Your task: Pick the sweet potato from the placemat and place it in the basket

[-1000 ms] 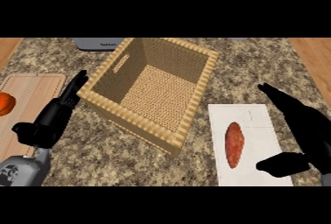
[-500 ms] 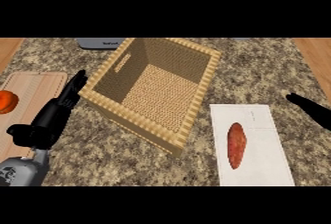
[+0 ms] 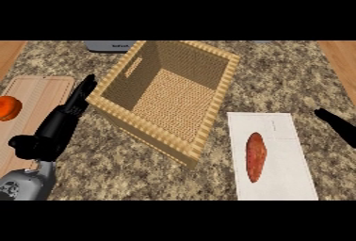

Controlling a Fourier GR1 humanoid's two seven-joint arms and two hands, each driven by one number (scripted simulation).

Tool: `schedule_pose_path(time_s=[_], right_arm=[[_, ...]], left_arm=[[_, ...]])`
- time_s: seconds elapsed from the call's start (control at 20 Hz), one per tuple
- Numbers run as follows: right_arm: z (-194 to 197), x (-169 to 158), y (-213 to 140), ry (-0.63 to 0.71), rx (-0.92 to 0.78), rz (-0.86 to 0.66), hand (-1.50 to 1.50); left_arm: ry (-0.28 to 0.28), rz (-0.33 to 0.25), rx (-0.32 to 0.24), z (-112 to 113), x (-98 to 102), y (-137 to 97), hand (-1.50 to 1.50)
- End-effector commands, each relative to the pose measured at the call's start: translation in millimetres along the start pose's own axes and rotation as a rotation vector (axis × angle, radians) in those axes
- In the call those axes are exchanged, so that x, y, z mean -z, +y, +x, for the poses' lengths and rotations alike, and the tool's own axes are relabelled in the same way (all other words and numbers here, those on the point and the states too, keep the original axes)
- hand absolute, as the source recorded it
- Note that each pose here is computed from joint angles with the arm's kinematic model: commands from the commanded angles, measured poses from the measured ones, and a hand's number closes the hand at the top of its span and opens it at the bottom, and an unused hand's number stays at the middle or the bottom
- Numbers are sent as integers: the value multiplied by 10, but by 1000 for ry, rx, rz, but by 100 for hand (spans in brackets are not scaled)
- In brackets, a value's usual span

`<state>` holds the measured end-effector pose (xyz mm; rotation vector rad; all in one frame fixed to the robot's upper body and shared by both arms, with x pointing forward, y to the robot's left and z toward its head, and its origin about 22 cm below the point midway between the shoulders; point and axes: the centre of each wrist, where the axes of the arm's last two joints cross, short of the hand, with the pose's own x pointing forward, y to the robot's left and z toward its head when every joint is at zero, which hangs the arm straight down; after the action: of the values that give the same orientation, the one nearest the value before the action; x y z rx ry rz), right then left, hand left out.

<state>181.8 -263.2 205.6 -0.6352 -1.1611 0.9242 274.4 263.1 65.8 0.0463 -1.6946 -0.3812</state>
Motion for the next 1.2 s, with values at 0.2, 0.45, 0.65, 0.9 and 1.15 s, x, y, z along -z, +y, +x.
schedule_pose_path(time_s=[0.2, 0.45, 0.65, 0.9, 1.15], right_arm=[[-320, 383, 353, 14, 70, -40, -150], [-415, 432, 785, 7, 23, -53, -150], [-452, 761, 953, 25, 15, -88, -150], [-657, 517, 1158, -11, 17, -78, -150], [-583, 530, 960, -69, 53, -72, -150]], left_arm=[[9, -1, -7, -58, 55, -80, 0], [15, -5, -14, -13, -27, -34, 0], [-2, -15, -1, -119, 40, 117, 0], [7, 4, -12, -48, 105, -76, 0], [6, -5, -6, -107, 45, 0, 0]])
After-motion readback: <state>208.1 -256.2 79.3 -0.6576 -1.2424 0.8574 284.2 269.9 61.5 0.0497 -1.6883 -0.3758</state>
